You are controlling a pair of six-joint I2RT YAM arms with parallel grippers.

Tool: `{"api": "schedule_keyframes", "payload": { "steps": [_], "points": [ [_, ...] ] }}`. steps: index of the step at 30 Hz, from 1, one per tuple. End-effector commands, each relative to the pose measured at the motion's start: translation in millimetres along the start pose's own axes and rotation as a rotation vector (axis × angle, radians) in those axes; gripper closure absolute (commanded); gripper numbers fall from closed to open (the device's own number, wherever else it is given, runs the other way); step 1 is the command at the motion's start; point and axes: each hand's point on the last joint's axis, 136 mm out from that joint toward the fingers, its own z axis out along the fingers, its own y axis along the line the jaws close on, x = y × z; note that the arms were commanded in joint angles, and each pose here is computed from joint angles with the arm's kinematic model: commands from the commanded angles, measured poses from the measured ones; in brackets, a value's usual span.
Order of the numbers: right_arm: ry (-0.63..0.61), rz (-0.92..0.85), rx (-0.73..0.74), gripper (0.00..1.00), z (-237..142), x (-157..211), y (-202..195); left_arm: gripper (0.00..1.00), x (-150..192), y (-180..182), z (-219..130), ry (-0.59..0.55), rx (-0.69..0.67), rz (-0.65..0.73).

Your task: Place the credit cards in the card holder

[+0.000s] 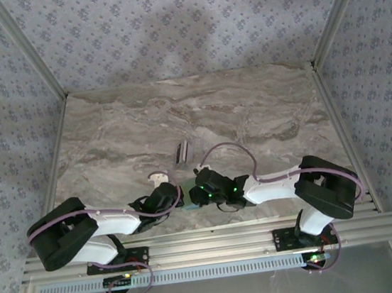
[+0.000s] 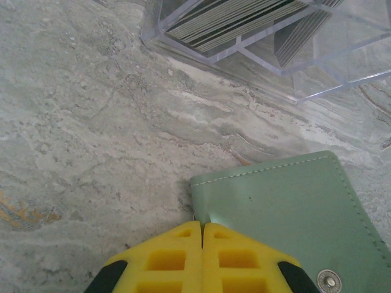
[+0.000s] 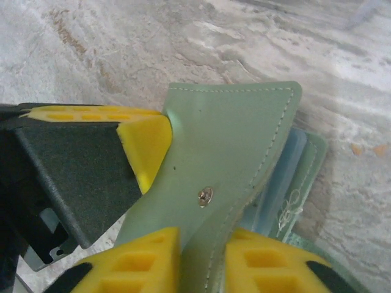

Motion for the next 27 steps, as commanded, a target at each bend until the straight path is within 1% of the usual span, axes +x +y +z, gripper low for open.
{"api": "schedule_keyframes", "payload": {
  "steps": [1, 2, 3, 4, 7, 8, 11, 13, 17, 20, 22, 25, 27],
  "points": [
    [-0.029, 0.004, -0.02, 0.86, -3.3, -4.9, 2.1, 0.96, 49.0, 39.5, -4.2, 0.195, -0.122, 0.062],
    [-0.038, 0.006, 0.001, 0.91, -6.4, -5.2, -3.2, 0.95, 47.6, 38.9, -5.6, 0.192, -0.12, 0.065],
    [-0.049, 0.003, 0.032, 0.97, -10.4, -6.4, -8.9, 0.91, 46.5, 39.2, -7.7, 0.19, -0.12, 0.069],
    [-0.055, -0.005, 0.069, 1.0, -14.7, -7.0, -15.7, 0.87, 43.8, 37.2, -10.0, 0.184, -0.113, 0.072],
    [-0.094, -0.021, 0.213, 1.0, -34.5, -9.3, -38.9, 0.77, 37.1, 31.3, -19.1, 0.173, -0.087, 0.08],
    [-0.101, -0.037, 0.251, 1.0, -40.4, -9.5, -44.7, 0.75, 34.7, 29.8, -22.1, 0.168, -0.08, 0.083],
    [-0.121, -0.103, 0.359, 1.0, -60.4, -11.8, -55.0, 0.74, 29.3, 25.5, -30.6, 0.159, -0.059, 0.097],
    [-0.127, -0.161, 0.421, 1.0, -70.3, -14.8, -54.3, 0.76, 26.7, 24.0, -34.3, 0.155, -0.053, 0.102],
    [-0.114, -0.278, 0.546, 1.0, -75.1, -18.1, -47.4, 0.76, 25.3, 23.6, -37.5, 0.153, -0.049, 0.105],
    [-0.097, -0.354, 0.617, 0.94, -68.3, -17.6, -35.6, 0.77, 25.3, 25.3, -38.5, 0.154, -0.056, 0.103],
    [-0.071, -0.391, 0.633, 0.91, -57.8, -13.4, -26.3, 0.77, 24.9, 27.3, -39.2, 0.154, -0.066, 0.1],
    [-0.035, -0.424, 0.565, 0.83, -37.2, -5.5, -7.9, 0.77, 24.1, 30.9, -39.8, 0.155, -0.08, 0.091],
    [-0.012, -0.424, 0.504, 0.79, -26.3, -0.2, 2.7, 0.78, 23.8, 31.5, -40.4, 0.157, -0.08, 0.086]
  ]
}}
